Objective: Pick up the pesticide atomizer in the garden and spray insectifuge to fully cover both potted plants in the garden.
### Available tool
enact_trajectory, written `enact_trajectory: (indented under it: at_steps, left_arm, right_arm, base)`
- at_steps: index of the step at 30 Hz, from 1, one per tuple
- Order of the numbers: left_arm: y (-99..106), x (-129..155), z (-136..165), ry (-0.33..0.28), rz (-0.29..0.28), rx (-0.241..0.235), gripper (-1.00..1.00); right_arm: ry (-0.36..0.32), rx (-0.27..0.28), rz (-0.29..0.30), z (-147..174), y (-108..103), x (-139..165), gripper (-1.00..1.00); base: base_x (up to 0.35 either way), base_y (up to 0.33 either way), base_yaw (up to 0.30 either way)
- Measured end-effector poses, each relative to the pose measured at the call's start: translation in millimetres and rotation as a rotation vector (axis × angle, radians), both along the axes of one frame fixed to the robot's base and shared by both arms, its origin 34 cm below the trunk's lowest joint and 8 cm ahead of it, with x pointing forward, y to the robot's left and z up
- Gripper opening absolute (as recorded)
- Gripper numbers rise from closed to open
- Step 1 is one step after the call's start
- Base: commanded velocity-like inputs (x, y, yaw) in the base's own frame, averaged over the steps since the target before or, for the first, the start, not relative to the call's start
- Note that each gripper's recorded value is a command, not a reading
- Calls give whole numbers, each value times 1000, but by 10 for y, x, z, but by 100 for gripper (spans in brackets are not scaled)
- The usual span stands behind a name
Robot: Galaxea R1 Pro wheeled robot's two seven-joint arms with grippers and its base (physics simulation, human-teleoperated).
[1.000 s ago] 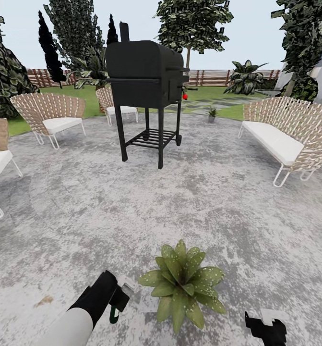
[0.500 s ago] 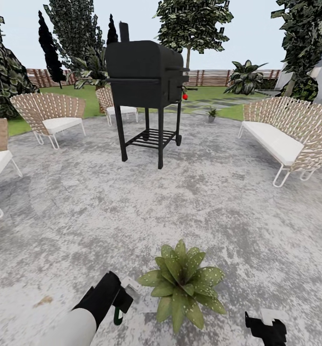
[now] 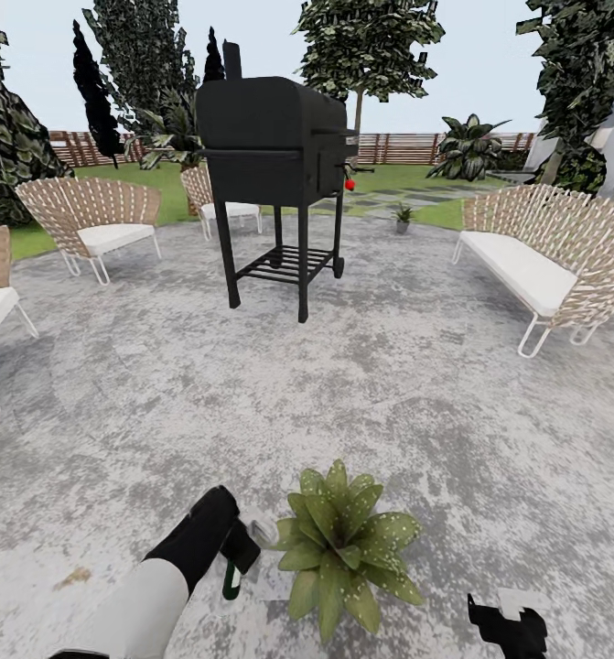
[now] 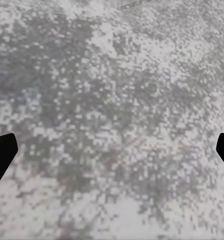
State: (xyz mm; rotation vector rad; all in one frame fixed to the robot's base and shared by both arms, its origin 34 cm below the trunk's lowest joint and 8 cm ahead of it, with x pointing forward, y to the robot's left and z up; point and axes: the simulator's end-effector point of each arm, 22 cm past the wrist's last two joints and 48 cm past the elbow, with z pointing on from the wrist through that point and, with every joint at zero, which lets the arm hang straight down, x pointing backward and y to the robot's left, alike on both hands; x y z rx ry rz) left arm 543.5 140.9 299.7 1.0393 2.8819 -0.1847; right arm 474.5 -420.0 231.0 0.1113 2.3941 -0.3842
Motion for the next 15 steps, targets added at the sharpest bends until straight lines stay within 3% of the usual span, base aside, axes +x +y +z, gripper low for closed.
enact_trajectory:
  at_steps: [4,9,15]
  left_arm:
    - [18,229,191,-56,-15,0,-100]
    - [26,250,208,-61,-16,4,-100]
    - [51,251,245,-36,20,24,-100]
  right_arm:
    - [0,0,0,0,0,0,100]
    - [0,-2,1,1,-8,0,100]
    - [0,-2,1,1,-10,2,100]
  base:
    - [0,0,0]
    - [-10,-5,0]
    - [-211,-148,0]
